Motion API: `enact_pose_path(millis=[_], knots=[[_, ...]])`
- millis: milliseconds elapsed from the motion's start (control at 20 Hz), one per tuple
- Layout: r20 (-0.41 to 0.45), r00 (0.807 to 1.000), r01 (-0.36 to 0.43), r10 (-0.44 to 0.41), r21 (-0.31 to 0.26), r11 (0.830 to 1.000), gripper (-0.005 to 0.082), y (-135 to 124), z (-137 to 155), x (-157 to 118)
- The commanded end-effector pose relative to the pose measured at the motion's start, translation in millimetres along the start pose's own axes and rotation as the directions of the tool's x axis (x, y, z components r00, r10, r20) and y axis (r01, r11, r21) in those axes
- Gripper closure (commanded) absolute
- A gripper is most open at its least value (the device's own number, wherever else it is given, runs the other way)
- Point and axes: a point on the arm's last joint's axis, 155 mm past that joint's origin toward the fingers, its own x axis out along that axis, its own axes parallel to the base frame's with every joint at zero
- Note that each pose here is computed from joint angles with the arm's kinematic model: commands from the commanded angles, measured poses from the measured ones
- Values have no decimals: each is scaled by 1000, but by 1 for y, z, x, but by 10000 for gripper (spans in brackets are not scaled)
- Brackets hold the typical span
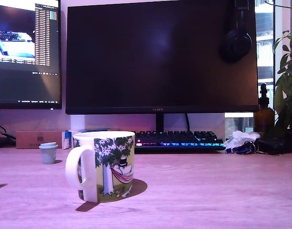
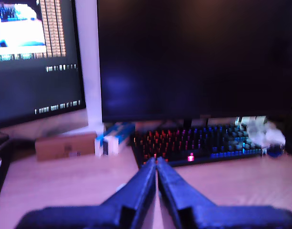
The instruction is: Pick up the coffee capsules on the table and drop them inside the coffee cup
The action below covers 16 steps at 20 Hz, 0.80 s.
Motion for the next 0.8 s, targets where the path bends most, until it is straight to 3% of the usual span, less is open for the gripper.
enact_pose_path(millis=[0, 500, 750], knots=[[-45, 999, -8, 8, -11, 1000, 788, 4, -13, 15], [33, 999, 4, -6, 70, 998, 788, 7, 7, 59], [38, 999, 4, -7, 70, 998, 788, 12, -25, 66]])
